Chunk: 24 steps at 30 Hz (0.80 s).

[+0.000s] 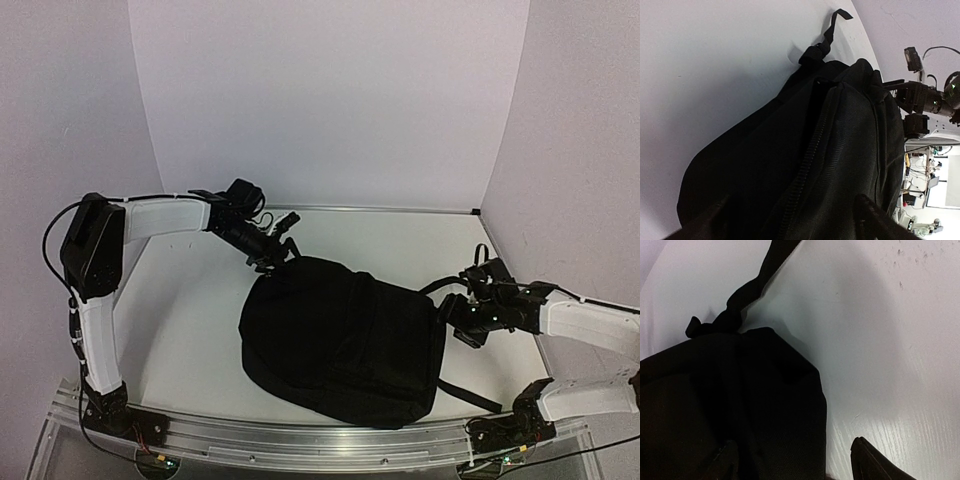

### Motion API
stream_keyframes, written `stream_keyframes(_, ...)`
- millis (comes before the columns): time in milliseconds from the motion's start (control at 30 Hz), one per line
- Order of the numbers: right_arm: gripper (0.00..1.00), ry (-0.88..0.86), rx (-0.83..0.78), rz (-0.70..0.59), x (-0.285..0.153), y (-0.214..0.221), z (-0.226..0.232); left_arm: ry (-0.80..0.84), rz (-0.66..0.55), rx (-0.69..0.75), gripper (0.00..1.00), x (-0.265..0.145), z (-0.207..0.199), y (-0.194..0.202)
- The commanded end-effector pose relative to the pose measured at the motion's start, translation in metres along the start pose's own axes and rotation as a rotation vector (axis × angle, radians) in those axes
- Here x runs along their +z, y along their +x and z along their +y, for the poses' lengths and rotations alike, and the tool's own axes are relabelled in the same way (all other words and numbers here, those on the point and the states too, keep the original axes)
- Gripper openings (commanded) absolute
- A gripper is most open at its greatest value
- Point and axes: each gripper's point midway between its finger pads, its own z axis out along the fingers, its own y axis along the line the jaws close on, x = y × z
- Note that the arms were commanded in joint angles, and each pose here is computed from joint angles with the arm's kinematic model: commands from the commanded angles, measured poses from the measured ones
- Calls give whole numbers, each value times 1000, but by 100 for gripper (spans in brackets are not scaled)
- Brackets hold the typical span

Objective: Pack the student bag
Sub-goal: Zip the student bag at the center of the board.

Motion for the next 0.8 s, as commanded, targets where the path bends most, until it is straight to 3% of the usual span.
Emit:
stream_keyframes(0,64,-65,3,26,14,2,16,101,21,1,53,7,-14,9)
stream_keyframes(67,54,-89,-11,28,21,1,23,96,32,-17,34,8,-11,18)
stream_keyframes(133,39,-101,-34,22,31,-5,33,82,26,-25,19,5,-11,23)
stream_keyframes(200,21,-93,-71,0,39,-15,42,64,15,-37,8,1,-10,31)
stream_keyframes(267,7,-80,-112,-41,47,-32,55,39,-9,-44,3,-6,-11,35)
stream_keyframes(333,1,-62,-164,-86,57,-51,69,17,-34,-68,1,-13,-11,41)
stream_keyframes(500,0,-67,-278,-220,82,-110,129,-32,-97,-116,0,-27,-20,58)
stream_keyframes(633,0,-144,-369,-258,117,-142,190,-25,-94,-118,9,-18,-46,77)
stream_keyframes(767,0,-341,-467,-254,139,-157,262,-1,-113,-140,18,-9,-66,84)
